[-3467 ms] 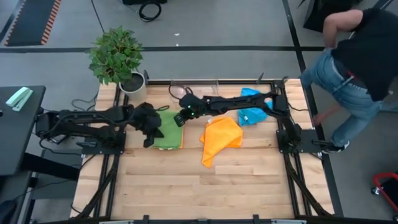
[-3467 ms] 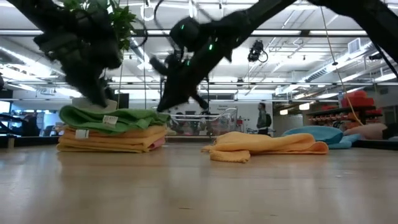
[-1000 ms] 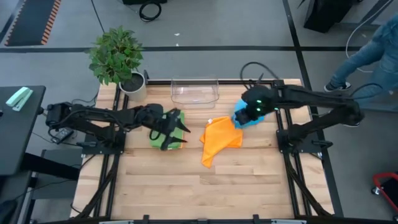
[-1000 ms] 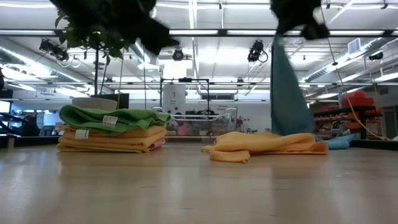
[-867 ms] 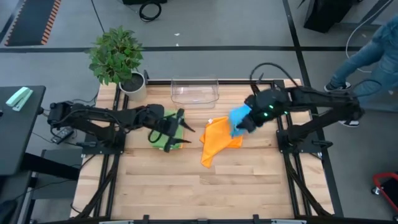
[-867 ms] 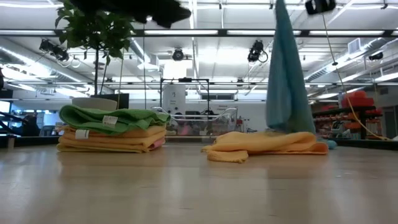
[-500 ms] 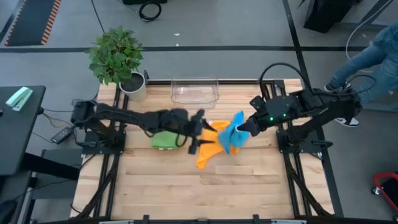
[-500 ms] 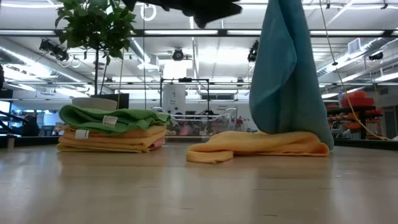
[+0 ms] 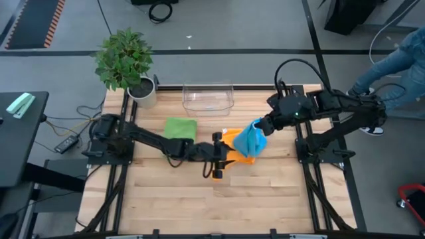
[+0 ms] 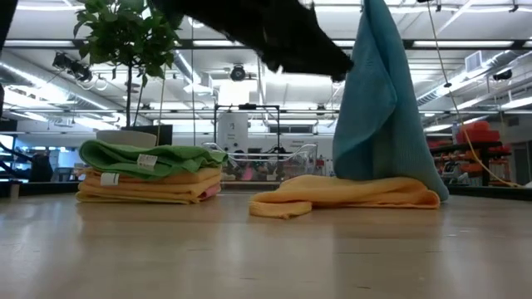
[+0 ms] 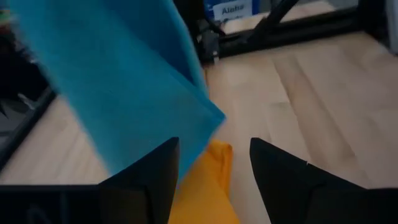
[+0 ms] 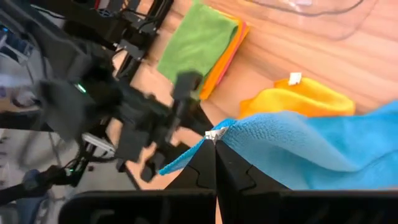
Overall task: Fold microfiber towels
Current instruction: Fold the blue microfiber cloth
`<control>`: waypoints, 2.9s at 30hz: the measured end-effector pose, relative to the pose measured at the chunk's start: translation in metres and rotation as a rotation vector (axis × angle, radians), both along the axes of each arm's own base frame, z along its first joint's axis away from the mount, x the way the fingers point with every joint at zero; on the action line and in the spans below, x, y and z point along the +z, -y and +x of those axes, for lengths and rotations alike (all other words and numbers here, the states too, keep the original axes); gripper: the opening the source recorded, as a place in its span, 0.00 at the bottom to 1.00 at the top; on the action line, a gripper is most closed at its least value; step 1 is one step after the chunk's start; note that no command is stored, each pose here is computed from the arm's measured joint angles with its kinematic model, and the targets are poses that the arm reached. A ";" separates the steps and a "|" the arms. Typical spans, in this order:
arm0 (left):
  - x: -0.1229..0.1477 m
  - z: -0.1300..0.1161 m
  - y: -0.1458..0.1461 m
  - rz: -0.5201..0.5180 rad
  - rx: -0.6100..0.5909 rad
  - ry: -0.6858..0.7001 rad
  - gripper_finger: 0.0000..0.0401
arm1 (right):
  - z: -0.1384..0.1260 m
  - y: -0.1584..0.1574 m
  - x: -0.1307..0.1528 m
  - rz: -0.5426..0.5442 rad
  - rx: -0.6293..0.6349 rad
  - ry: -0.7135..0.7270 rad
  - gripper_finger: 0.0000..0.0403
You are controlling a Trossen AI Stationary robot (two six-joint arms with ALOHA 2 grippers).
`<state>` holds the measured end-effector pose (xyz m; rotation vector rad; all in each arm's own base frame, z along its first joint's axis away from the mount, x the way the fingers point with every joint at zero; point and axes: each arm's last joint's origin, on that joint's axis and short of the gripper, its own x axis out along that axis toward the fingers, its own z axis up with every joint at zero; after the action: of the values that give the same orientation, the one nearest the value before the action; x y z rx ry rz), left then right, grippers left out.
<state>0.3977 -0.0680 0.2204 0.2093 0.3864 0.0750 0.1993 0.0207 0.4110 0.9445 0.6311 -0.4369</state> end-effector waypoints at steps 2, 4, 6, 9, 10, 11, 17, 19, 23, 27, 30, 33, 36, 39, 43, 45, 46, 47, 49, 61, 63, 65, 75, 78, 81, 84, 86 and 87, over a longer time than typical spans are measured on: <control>-0.015 0.006 0.004 0.006 0.011 0.000 0.52 | 0.000 0.002 0.000 -0.020 0.022 -0.003 0.00; -0.029 0.012 0.009 0.020 0.039 0.011 0.53 | 0.000 0.003 0.000 -0.028 0.051 -0.007 0.00; -0.044 0.017 0.013 0.047 0.088 0.025 0.53 | 0.000 0.004 0.000 -0.028 0.083 -0.009 0.00; -0.060 0.022 0.015 0.096 0.221 0.070 0.53 | 0.000 0.003 0.000 -0.019 0.117 -0.010 0.00; -0.064 0.023 0.015 0.109 0.270 0.090 0.53 | 0.000 0.003 0.000 -0.013 0.126 -0.010 0.00; -0.068 0.024 0.015 0.117 0.312 0.108 0.53 | 0.000 0.003 0.000 -0.006 0.134 -0.011 0.00; -0.082 0.035 0.020 0.101 0.310 0.144 0.54 | 0.000 0.002 0.000 0.024 0.176 -0.013 0.00; -0.088 0.038 0.026 0.107 0.254 0.124 0.54 | 0.000 0.003 0.000 0.026 0.174 -0.013 0.00; -0.092 0.039 0.040 0.175 0.178 0.103 0.53 | -0.002 0.004 0.001 0.021 0.186 -0.008 0.00; -0.086 0.042 0.043 0.192 0.169 0.115 0.51 | -0.003 0.004 0.001 0.015 0.191 -0.007 0.00; -0.079 0.048 0.038 0.188 0.195 0.135 0.51 | -0.003 0.004 0.001 0.013 0.190 -0.007 0.00; -0.075 0.053 0.030 0.190 0.214 0.131 0.51 | -0.003 0.004 0.001 0.010 0.193 -0.007 0.00; -0.071 0.057 0.026 0.189 0.215 0.125 0.52 | -0.003 0.004 0.001 0.009 0.194 -0.007 0.00; -0.070 0.059 0.027 0.180 0.171 0.111 0.51 | -0.003 0.004 0.001 0.008 0.194 -0.007 0.00; -0.071 0.059 0.028 0.176 0.149 0.102 0.49 | -0.003 0.004 0.001 0.008 0.194 -0.007 0.00; -0.075 0.060 0.028 0.178 0.147 0.096 0.48 | -0.003 0.004 0.001 0.008 0.193 -0.007 0.00; -0.077 0.060 0.028 0.182 0.146 0.082 0.47 | -0.003 0.005 0.001 0.006 0.191 -0.007 0.00; -0.079 0.060 0.028 0.185 0.146 0.072 0.46 | -0.003 0.005 0.001 0.004 0.189 -0.007 0.00; -0.083 0.061 0.028 0.180 0.148 0.076 0.44 | -0.003 0.005 0.001 0.003 0.188 -0.006 0.00; -0.081 0.063 0.022 0.121 0.186 0.118 0.14 | -0.004 0.005 0.002 0.003 0.188 -0.005 0.00; -0.080 0.063 0.022 0.118 0.186 0.128 0.08 | -0.004 0.005 0.002 0.002 0.189 -0.005 0.00; -0.079 0.063 0.023 0.120 0.185 0.131 0.03 | -0.004 0.005 0.002 -0.001 0.191 -0.005 0.00; 0.021 0.031 0.037 0.241 0.198 0.194 0.01 | -0.019 -0.001 -0.001 0.008 0.292 -0.081 0.00; 0.062 0.013 0.027 0.234 0.215 0.219 0.01 | -0.032 -0.009 -0.002 0.026 0.339 -0.131 0.00; 0.100 -0.010 0.014 0.220 0.210 0.230 0.01 | -0.043 -0.021 -0.001 0.062 0.370 -0.150 0.00; 0.129 -0.033 0.004 0.208 0.174 0.238 0.00 | -0.052 -0.033 0.001 0.069 0.362 -0.129 0.00; 0.148 -0.050 -0.004 0.195 0.146 0.254 0.00 | -0.053 -0.039 0.003 0.057 0.367 -0.097 0.00; 0.156 -0.057 -0.007 0.187 0.131 0.267 0.00 | -0.053 -0.042 0.005 0.049 0.369 -0.071 0.00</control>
<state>0.3406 -0.0608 0.3765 0.3538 0.1262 0.2661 0.1467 0.0622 0.4161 0.8387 0.8644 -0.1268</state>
